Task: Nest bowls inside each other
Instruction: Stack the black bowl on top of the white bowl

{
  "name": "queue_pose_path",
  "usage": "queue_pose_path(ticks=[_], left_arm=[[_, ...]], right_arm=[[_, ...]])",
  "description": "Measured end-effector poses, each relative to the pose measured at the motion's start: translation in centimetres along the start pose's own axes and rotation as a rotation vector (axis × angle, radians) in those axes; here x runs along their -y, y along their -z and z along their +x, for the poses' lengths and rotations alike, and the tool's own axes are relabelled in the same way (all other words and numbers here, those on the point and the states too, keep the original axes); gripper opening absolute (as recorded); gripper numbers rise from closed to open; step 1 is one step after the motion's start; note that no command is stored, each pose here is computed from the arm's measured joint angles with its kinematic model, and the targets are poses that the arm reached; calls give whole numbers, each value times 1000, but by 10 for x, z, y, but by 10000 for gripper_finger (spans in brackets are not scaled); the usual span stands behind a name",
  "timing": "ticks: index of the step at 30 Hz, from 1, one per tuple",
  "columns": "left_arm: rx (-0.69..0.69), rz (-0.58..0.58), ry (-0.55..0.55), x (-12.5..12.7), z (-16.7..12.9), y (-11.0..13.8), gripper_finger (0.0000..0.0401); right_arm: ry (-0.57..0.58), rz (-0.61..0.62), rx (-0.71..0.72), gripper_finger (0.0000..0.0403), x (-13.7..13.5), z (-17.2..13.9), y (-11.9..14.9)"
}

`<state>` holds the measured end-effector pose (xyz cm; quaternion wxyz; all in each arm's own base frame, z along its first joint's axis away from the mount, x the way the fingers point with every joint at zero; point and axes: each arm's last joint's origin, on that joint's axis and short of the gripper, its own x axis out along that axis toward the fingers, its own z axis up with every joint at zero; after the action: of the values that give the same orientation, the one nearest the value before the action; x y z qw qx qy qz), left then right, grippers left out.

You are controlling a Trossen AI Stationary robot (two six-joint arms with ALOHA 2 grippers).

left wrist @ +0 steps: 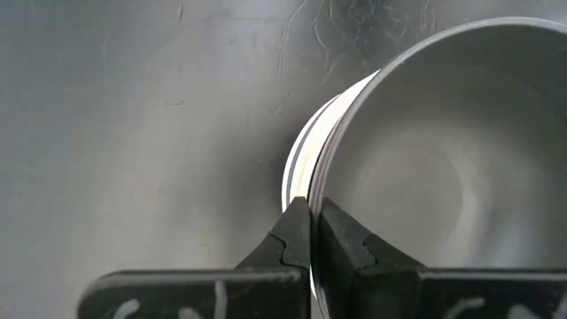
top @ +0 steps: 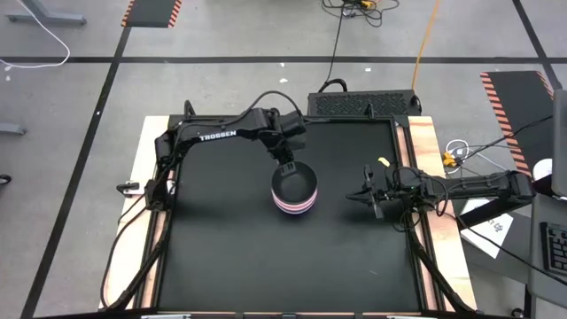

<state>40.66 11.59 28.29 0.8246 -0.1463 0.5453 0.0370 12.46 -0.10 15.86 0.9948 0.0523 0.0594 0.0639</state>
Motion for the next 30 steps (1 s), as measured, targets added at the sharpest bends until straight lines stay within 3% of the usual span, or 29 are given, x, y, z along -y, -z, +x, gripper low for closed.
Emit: queue_pose_path(ticks=[30], left_arm=[[12, 26, 6, 14, 3, -1, 18]], right_arm=[[0, 2, -6, 0, 0, 0, 1]])
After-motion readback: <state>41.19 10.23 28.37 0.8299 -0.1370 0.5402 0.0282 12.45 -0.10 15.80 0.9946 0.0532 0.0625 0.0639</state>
